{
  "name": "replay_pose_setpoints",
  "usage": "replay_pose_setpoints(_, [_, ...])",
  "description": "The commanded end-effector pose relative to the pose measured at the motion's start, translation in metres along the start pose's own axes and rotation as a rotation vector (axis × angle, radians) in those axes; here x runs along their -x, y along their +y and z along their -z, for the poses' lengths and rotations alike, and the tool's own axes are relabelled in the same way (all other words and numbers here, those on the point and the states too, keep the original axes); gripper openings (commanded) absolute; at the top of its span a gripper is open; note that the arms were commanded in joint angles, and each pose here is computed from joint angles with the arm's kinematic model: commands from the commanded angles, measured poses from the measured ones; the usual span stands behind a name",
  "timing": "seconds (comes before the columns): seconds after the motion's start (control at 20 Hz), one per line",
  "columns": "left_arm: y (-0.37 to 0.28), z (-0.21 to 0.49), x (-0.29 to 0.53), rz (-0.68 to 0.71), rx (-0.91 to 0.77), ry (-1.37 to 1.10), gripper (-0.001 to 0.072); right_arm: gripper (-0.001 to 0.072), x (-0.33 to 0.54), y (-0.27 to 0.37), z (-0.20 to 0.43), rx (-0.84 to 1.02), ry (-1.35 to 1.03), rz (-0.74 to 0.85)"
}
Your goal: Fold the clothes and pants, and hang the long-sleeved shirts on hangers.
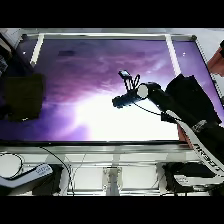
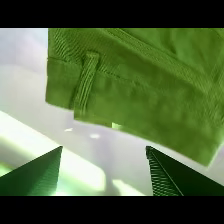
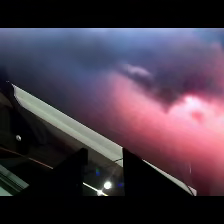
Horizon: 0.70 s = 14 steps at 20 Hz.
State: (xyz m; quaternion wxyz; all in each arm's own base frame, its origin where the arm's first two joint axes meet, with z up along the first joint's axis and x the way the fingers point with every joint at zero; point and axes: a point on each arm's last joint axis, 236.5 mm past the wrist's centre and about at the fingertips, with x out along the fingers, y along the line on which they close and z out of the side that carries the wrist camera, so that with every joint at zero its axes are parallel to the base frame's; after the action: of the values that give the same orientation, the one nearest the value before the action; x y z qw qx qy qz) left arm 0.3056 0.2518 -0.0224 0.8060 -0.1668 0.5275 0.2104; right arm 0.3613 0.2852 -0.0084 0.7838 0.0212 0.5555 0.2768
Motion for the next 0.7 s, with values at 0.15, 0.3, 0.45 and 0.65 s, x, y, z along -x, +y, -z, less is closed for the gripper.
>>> replay_pose_setpoints(0.15, [0.007, -0.031, -0.036, 0.162, 0.142, -0.019, 0.0611, 0.0268, 0.001, 0.002, 0.015, 0.002, 0.065, -0.006])
replay_pose_setpoints(0.3, [0.021, -0.039, -0.041, 0.155, 0.167, -0.029, 0.0611, 0.0267, 0.001, 0.002, 0.014, 0.002, 0.062, -0.007])
replay_pose_setpoints(0.45, [0.039, -0.031, -0.048, 0.158, 0.225, -0.008, 0.0611, 0.0268, 0.001, 0.002, 0.014, 0.002, 0.061, -0.006])
replay_pose_setpoints(0.65, [0.036, -0.018, -0.06, 0.24, 0.214, 0.028, 0.0611, 0.0268, 0.001, 0.002, 0.014, 0.0, 0.061, -0.007])
